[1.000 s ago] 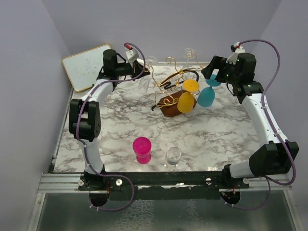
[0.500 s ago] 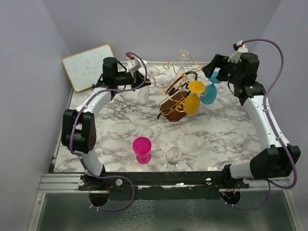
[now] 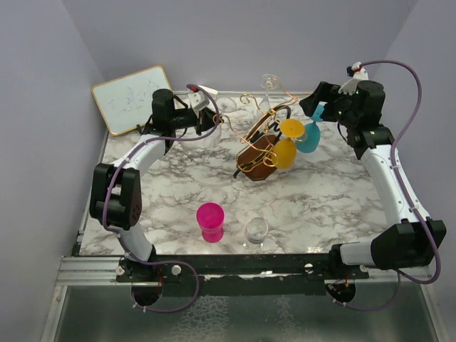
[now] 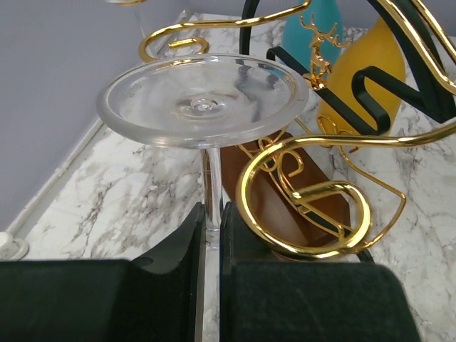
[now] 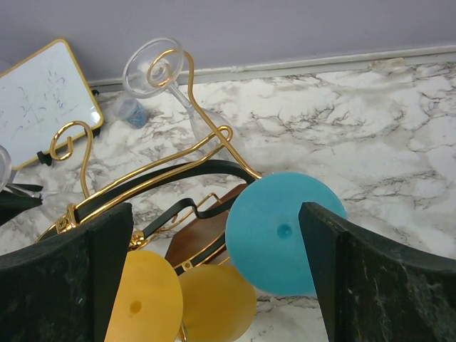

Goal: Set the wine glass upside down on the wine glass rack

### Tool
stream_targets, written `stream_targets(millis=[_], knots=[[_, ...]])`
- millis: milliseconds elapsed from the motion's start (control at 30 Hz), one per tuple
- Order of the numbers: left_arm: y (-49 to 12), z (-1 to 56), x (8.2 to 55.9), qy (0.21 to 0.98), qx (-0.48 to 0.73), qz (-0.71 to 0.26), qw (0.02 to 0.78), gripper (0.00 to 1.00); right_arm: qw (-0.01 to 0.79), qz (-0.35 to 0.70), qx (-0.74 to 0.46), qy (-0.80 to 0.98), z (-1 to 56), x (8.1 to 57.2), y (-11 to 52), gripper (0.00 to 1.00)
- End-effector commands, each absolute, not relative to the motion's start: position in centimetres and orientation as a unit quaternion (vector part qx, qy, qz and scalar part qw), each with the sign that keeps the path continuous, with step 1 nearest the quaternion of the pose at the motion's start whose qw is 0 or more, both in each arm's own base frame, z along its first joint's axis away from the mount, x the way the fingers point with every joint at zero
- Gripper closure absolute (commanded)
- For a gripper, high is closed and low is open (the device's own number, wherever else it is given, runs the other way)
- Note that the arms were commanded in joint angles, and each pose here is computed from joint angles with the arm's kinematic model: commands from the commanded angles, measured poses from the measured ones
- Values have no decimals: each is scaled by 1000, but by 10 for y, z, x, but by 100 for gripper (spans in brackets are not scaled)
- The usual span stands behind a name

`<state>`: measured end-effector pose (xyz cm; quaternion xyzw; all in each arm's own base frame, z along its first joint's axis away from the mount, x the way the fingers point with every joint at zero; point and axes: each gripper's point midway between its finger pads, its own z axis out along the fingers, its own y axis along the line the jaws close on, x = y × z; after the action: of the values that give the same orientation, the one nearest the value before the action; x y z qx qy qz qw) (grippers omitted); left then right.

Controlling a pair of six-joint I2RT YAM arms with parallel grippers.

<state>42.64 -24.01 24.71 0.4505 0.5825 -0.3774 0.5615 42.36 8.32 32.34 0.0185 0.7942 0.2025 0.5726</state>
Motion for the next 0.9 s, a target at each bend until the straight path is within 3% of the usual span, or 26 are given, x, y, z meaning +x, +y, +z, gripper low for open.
stream_targets(millis=[0,667,867], knots=[[-250,274,444,533,459,-361,611,100,587,207,26,782,331,426,83,1],[-264,266,442,441,512,-447,587,100,597,207,29,775,340,444,84,1],[-266,278,426,404,504,-521,557,100,592,210,32,778,332,450,85,1]])
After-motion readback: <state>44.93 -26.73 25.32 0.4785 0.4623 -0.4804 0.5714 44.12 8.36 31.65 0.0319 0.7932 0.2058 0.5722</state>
